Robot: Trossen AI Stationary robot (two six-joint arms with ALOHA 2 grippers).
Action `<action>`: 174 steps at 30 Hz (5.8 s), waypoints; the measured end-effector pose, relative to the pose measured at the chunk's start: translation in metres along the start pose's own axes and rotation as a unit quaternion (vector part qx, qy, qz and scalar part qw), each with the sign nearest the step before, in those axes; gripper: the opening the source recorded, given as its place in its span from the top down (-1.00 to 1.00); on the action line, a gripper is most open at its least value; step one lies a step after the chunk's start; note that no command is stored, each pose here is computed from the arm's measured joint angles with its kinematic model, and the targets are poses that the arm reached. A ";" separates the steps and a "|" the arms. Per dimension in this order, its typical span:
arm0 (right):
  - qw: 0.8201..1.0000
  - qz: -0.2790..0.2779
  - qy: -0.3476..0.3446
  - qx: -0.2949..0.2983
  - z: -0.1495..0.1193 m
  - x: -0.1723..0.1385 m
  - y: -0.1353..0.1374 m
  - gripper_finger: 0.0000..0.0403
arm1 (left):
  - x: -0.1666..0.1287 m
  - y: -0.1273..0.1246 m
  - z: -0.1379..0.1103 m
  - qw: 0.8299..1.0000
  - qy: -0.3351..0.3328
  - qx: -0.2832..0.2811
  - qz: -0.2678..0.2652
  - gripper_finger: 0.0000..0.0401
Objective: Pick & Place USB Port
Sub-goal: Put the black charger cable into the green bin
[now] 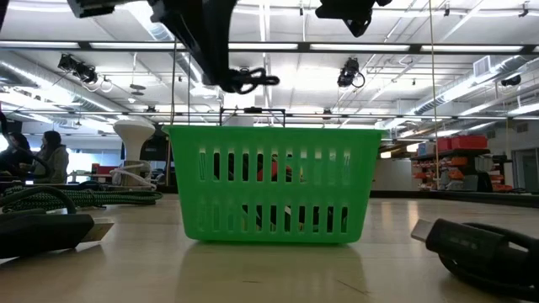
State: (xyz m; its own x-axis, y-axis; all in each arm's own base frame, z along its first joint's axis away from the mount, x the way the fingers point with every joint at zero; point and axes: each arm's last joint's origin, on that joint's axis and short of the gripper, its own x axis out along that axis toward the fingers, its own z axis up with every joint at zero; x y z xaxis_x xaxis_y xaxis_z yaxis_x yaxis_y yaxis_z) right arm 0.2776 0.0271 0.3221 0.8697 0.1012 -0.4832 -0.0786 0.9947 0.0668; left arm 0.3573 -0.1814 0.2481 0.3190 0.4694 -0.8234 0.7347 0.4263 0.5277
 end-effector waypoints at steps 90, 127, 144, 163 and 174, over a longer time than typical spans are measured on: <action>1.000 -0.003 0.030 -0.001 -0.006 0.000 0.000 0.45 | 0.014 -0.061 -0.168 0.625 0.153 -0.764 -0.040 0.56; 0.998 0.013 0.060 0.027 -0.012 -0.001 0.004 0.45 | 0.075 -0.106 -0.164 0.342 0.040 -0.935 -0.080 0.56; 0.998 0.022 0.061 0.010 -0.012 -0.001 0.009 0.45 | 0.085 -0.112 -0.159 0.329 0.081 -0.937 -0.079 0.56; 0.998 0.022 0.063 0.002 -0.013 -0.001 0.009 0.45 | 0.090 -0.108 -0.149 0.346 0.111 -0.927 -0.094 0.32; 0.997 0.022 0.068 -0.006 -0.013 -0.001 0.009 0.45 | 0.080 -0.099 -0.145 0.386 0.108 -0.909 -0.118 0.32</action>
State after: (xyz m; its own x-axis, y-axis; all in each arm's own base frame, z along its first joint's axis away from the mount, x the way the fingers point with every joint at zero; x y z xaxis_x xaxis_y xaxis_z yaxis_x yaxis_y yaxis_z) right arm 0.2695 0.0365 0.3114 0.7916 0.1462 -0.5933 -0.1218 0.9892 0.0812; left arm 0.2238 -0.0736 0.1602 0.1690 0.2220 -0.9603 -0.9676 0.2226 -0.1188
